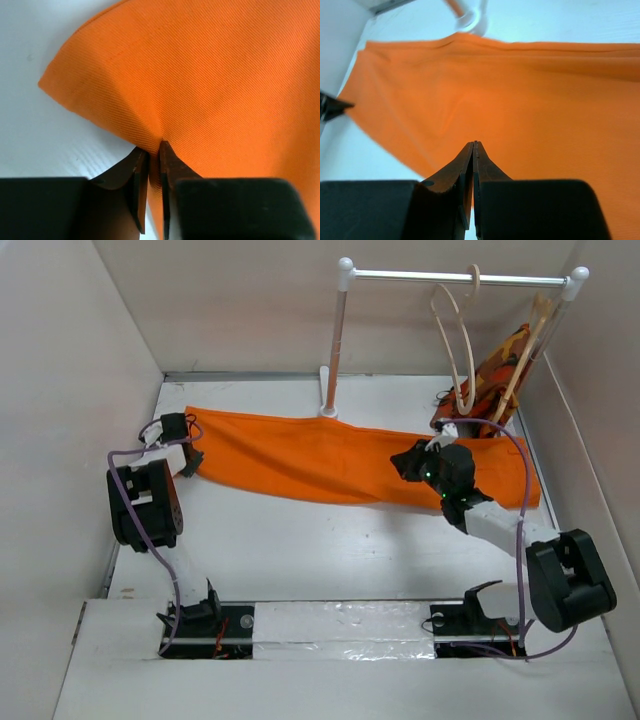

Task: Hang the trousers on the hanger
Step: Fold the trousers at the center of the board, then pick up the hanger from the clothesline.

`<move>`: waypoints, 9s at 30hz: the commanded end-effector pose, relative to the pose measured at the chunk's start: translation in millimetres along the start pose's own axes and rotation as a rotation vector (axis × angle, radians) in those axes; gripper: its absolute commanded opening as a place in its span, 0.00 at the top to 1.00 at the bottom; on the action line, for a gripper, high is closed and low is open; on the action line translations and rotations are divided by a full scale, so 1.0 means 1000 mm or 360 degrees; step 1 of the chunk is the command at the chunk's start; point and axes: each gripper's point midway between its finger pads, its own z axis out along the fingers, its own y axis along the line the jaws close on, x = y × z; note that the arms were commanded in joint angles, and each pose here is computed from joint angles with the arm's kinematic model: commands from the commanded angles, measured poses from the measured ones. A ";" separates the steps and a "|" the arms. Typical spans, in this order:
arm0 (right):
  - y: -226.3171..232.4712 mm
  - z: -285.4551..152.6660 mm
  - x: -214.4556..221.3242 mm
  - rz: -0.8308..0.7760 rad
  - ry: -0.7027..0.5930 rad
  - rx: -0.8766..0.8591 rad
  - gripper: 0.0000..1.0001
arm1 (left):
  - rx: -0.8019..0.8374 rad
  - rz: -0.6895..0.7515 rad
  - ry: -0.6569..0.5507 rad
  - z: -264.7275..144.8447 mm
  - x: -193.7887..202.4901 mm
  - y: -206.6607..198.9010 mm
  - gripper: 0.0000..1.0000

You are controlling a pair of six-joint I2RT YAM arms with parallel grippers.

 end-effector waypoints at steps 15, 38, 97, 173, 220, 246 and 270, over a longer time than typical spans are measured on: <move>0.032 -0.054 0.054 -0.0205 0.0106 -0.0064 0.64 | -0.0334 0.0358 -0.0016 -0.049 -0.004 0.065 1.00; -0.096 -0.093 0.005 -0.0187 0.0050 0.0856 1.00 | 0.0946 0.0644 -0.0250 -0.224 0.079 -0.127 0.56; -0.144 -0.139 -0.040 -0.0150 0.0088 0.1039 1.00 | 0.1539 0.0850 -0.0407 -0.286 0.214 -0.105 0.95; 0.407 -0.005 -0.083 -0.0783 -0.0040 -0.1013 1.00 | 0.1737 -0.0061 -0.0623 -0.418 0.025 0.013 0.64; 0.035 -0.054 -0.287 -0.0928 -0.0539 0.0610 0.40 | 0.1839 0.0977 -0.0440 -0.324 0.233 -0.147 0.97; -0.033 -0.018 -0.268 -0.0826 -0.0406 0.0789 1.00 | 0.2010 0.1023 -0.0305 -0.339 0.249 -0.141 0.88; -0.023 -0.067 -0.177 -0.0658 -0.0507 0.0651 1.00 | 0.2009 0.1083 -0.0327 -0.336 0.256 -0.150 0.64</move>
